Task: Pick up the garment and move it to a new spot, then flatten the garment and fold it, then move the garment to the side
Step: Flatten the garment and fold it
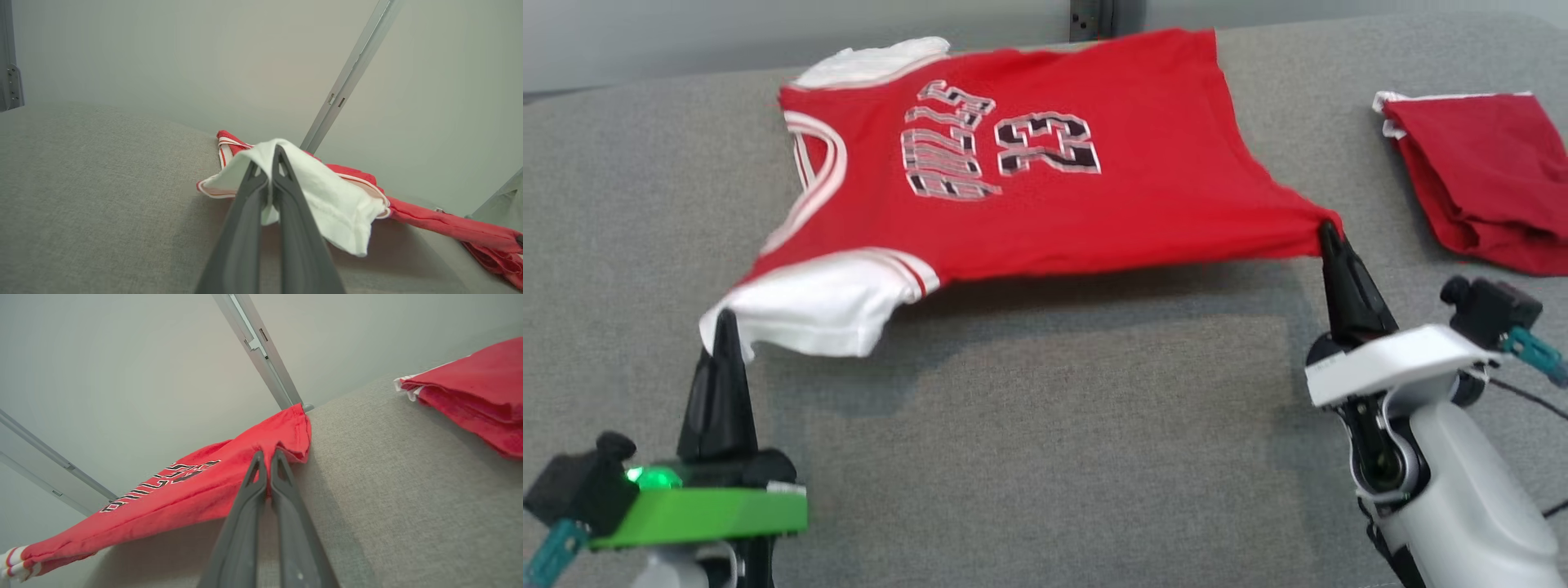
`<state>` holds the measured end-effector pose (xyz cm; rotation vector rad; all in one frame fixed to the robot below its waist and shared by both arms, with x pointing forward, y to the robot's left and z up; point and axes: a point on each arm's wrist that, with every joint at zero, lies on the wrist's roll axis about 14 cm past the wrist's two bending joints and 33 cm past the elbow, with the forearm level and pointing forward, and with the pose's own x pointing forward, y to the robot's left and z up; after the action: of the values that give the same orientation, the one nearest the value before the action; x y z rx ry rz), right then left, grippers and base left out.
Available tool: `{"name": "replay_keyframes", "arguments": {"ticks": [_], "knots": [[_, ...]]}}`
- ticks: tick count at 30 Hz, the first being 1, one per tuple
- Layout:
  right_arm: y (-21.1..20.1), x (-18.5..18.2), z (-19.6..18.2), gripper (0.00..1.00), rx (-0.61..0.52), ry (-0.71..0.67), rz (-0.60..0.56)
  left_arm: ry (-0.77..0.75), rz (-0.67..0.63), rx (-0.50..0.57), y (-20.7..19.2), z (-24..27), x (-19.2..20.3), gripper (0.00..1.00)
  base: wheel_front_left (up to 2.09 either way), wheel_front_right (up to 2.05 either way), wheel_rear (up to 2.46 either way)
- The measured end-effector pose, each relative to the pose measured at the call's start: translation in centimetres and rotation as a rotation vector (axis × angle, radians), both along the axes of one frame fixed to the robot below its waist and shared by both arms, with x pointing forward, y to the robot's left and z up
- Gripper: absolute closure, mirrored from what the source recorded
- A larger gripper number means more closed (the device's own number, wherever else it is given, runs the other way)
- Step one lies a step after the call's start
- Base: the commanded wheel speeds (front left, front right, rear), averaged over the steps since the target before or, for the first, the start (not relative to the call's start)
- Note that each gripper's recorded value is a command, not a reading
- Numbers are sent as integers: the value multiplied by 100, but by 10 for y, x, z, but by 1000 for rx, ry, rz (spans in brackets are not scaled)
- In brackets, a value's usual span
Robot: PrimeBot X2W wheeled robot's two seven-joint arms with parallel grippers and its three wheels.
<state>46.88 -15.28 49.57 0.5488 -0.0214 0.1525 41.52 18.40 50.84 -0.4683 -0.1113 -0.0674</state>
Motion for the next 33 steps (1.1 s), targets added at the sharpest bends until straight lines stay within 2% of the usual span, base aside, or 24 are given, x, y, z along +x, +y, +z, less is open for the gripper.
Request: {"name": "replay_keyframes", "arguments": {"ticks": [7,15,18,24,33], "knots": [[-20,-61,0,100,32,3,-65,24,2,3,-7,0,-59,100,0,0,0],[-28,-111,14,100,39,-33,-82,-13,-7,-3,-17,19,-98,100,0,0,0],[-31,-123,18,100,30,-36,-80,-13,-22,1,-20,23,-107,100,0,0,0],[-33,-141,1,100,46,40,-96,61,-61,-3,-28,7,-114,100,0,0,0],[-26,-146,-47,100,41,193,-97,200,-85,-11,-35,-36,-112,100,0,0,0]]}}
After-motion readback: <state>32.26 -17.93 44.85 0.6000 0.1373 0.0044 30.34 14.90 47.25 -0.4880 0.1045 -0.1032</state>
